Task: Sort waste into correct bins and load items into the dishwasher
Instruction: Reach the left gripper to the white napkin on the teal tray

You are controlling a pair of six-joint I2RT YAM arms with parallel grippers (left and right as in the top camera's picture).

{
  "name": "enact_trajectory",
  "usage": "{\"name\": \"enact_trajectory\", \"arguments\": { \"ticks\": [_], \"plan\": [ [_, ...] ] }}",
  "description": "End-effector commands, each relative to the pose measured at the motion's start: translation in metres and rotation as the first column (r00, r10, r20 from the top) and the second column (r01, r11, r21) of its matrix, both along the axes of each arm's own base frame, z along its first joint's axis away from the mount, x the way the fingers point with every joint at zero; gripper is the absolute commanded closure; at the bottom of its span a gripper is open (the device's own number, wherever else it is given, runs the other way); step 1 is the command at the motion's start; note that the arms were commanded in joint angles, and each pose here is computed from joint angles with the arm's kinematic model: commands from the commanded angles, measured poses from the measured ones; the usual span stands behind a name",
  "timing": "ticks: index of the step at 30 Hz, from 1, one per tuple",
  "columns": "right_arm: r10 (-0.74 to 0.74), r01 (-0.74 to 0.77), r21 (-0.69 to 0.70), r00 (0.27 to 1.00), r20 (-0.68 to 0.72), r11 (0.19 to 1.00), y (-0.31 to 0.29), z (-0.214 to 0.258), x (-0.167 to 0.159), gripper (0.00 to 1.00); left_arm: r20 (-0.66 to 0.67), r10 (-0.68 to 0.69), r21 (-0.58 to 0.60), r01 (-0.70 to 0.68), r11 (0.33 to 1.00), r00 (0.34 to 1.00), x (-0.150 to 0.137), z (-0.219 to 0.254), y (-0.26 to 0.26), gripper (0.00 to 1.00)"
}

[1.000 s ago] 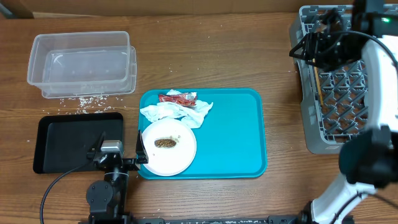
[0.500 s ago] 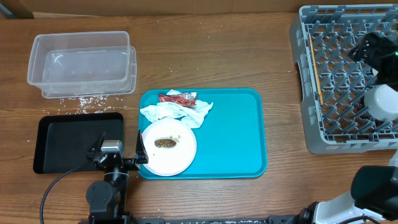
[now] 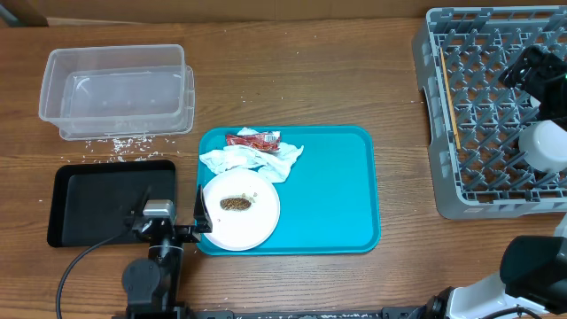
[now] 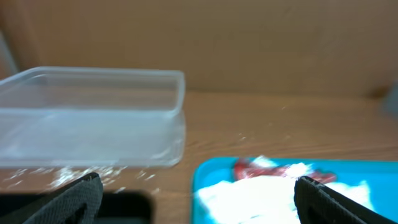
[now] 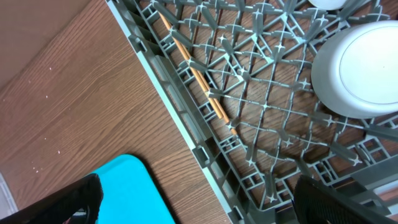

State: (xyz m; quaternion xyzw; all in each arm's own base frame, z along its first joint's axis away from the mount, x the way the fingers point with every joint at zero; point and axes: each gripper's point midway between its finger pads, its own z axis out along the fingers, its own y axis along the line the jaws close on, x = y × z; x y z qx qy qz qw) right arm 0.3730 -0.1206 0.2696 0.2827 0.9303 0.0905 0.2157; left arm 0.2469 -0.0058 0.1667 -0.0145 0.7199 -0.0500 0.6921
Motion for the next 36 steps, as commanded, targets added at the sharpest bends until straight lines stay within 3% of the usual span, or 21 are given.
{"name": "enact_trajectory", "arguments": {
  "ticks": [1,3,5,9,14,17,19,21,23,25,29,31,32,34,35,36],
  "plan": [
    [-0.005,0.005,-0.011,1.0,0.015,1.0,-0.001,0.005,0.001,0.0,0.083,-0.347,-0.295,0.356,0.887,0.934,-0.015,0.024,-0.06,0.0],
    [-0.005,0.005,-0.011,1.0,0.015,1.0,-0.001,0.005,0.001,0.0,0.149,-0.451,-0.383,0.472,0.795,0.88,-0.026,0.043,-0.078,0.0],
    [-0.005,0.005,-0.011,1.0,0.015,1.0,-0.001,0.005,0.001,0.0,0.238,-0.472,-0.366,0.529,0.766,0.849,-0.034,0.066,-0.082,0.0],
    [-0.005,0.005,-0.011,1.0,0.015,1.0,-0.001,0.005,0.001,0.0,0.419,-0.494,-0.246,0.619,0.746,0.762,-0.056,0.117,-0.086,0.0],
    [-0.005,0.005,-0.011,1.0,0.015,1.0,-0.001,0.005,0.001,0.0,0.431,-0.469,-0.168,0.579,0.798,0.771,-0.062,0.155,-0.082,0.0],
    [-0.005,0.005,-0.011,1.0,0.015,1.0,-0.001,0.005,0.001,0.0,0.26,-0.441,-0.17,0.49,0.855,0.859,-0.043,0.165,-0.076,0.0],
    [-0.005,0.005,-0.011,1.0,0.015,1.0,-0.001,0.005,0.001,0.0,0.073,-0.419,-0.182,0.426,0.886,0.905,-0.026,0.161,-0.072,0.0],
    [-0.005,0.005,-0.011,1.0,0.015,1.0,-0.001,0.005,0.001,0.0,-0.19,-0.397,-0.175,0.367,0.914,0.898,-0.007,0.149,-0.067,0.0],
    [-0.005,0.005,-0.011,1.0,0.015,1.0,-0.001,0.005,0.001,0.0,-0.38,-0.414,-0.201,0.363,0.91,0.827,0.007,0.145,-0.068,0.0],
    [-0.005,0.005,-0.011,1.0,0.015,1.0,-0.001,0.005,0.001,0.0,-0.482,-0.452,-0.274,0.361,0.891,0.75,0.018,0.148,-0.073,0.0],
    [-0.005,0.005,-0.011,1.0,0.015,1.0,-0.001,0.005,0.001,0.0,-0.516,-0.616,-0.472,0.403,0.784,0.595,0.037,0.165,-0.099,0.0],
    [-0.005,0.005,-0.011,1.0,0.015,1.0,-0.001,0.005,0.001,0.0,-0.47,-0.719,-0.502,0.516,0.695,0.511,0.046,0.173,-0.119,0.0],
    [-0.005,0.005,-0.011,1.0,0.015,1.0,-0.001,0.005,0.001,0.0,-0.482,-0.727,-0.502,0.526,0.687,0.489,0.053,0.17,-0.126,0.0],
    [-0.005,0.005,-0.011,1.0,0.015,1.0,-0.001,0.005,0.001,0.0,-0.591,-0.642,-0.486,0.419,0.767,0.489,0.069,0.148,-0.129,0.0],
    [-0.005,0.005,-0.011,1.0,0.015,1.0,-0.001,0.005,0.001,0.0,-0.792,-0.381,-0.303,0.234,0.924,0.477,0.08,0.103,-0.122,0.0],
    [-0.005,0.005,-0.011,1.0,0.015,1.0,-0.001,0.005,0.001,0.0,-0.835,-0.291,-0.226,0.191,0.955,0.467,0.082,0.09,-0.12,0.0]
  ]
}}
